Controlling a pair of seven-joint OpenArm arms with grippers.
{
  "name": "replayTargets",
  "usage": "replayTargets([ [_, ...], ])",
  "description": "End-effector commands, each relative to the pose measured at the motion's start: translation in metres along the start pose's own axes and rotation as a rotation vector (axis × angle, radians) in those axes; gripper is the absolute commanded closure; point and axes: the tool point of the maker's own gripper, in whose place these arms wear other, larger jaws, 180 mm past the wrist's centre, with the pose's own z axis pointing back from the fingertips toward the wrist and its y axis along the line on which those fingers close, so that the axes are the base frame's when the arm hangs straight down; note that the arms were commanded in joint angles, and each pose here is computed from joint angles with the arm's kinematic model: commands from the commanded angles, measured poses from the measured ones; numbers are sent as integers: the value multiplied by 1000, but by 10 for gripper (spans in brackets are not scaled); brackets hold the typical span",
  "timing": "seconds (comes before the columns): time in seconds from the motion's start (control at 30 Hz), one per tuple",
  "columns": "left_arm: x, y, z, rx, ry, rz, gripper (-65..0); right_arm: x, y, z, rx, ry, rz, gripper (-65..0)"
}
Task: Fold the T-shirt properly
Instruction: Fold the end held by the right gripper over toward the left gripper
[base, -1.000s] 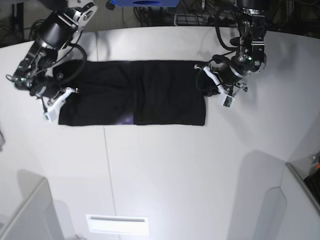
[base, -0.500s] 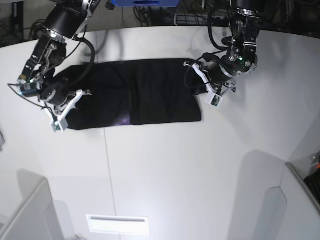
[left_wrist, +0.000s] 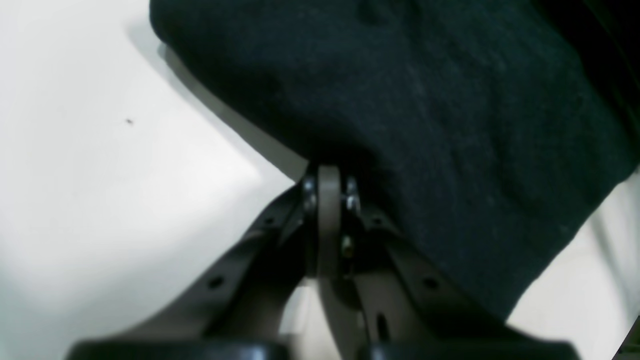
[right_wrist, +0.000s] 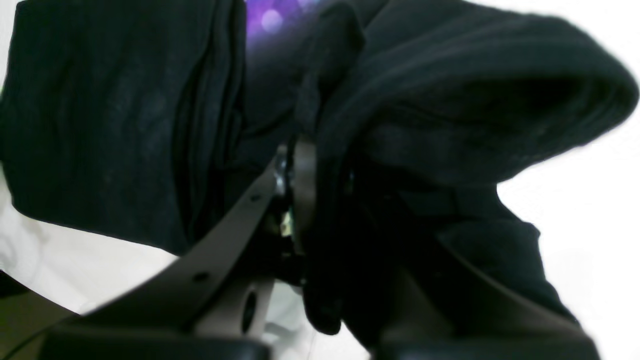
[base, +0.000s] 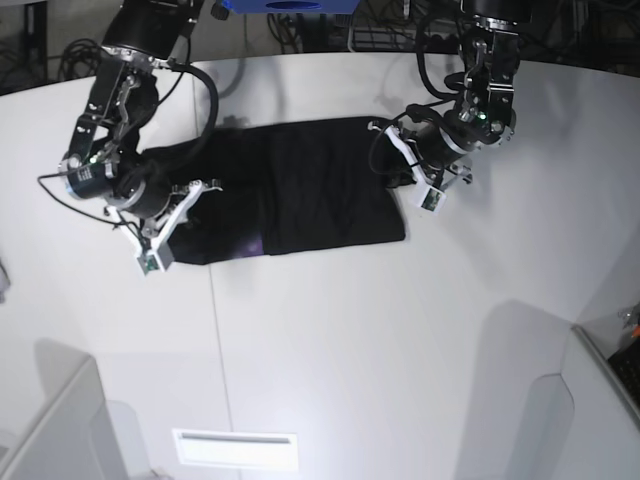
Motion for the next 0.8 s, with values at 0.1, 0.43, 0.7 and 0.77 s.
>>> replayTargets([
  [0.1,-9,3,1,9,52,-21,0,17,22,1,44,-47,60,0],
  [0.43,-10,3,1,11,54,-24,0,25,72,4,119,-75,94,0],
  [0.7,-10,4,1,12,56,-24,0,33,119,5,200,-106,108,0],
  [0.77,-10,4,1,12,56,-24,0,33,132,4,222,-105,97,0],
])
